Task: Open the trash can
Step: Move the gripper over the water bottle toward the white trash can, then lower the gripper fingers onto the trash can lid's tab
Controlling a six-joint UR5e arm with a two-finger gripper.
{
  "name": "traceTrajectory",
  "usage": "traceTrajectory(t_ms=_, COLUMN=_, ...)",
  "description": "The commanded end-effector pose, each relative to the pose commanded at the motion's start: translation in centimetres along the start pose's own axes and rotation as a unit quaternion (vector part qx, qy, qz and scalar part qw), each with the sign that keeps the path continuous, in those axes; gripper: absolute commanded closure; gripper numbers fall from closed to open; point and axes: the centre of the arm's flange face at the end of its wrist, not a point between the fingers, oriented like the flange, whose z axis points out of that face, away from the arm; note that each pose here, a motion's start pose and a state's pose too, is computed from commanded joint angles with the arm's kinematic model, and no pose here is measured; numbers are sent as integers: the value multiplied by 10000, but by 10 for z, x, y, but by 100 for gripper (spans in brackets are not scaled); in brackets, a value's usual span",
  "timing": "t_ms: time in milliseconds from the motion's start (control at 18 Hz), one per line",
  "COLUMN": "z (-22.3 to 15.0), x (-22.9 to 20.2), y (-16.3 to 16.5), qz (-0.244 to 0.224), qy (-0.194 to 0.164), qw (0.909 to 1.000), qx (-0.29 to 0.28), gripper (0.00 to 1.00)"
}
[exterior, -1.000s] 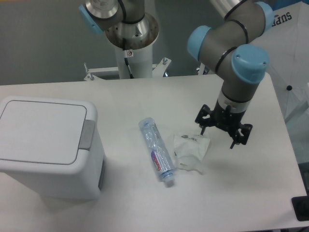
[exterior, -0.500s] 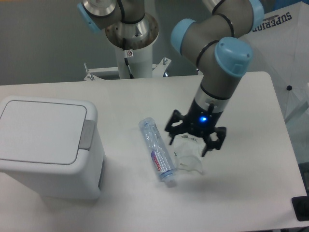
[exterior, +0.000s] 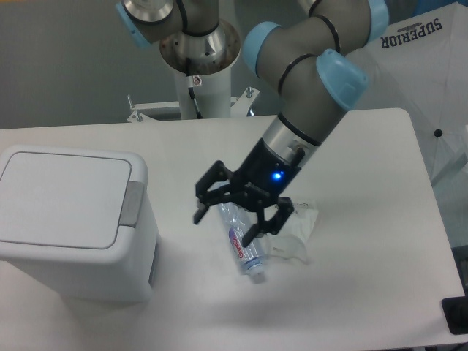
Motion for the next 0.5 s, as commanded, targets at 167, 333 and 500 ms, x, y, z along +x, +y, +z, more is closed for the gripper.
traceTrajectory(t_ms=167, z=4, x=18, y=4, qz=101, qy=45, qw=9999, qx=-40, gripper=0)
traceTrajectory(t_ms=333, z=14, x=28, y=11, qz=155, qy=112, qw=9997, qx=-121, gripper=0)
traceTrajectory(t_ms=500, z=18, x=31, y=15, qz=158, qy=139, qw=9997, qx=-155, gripper=0)
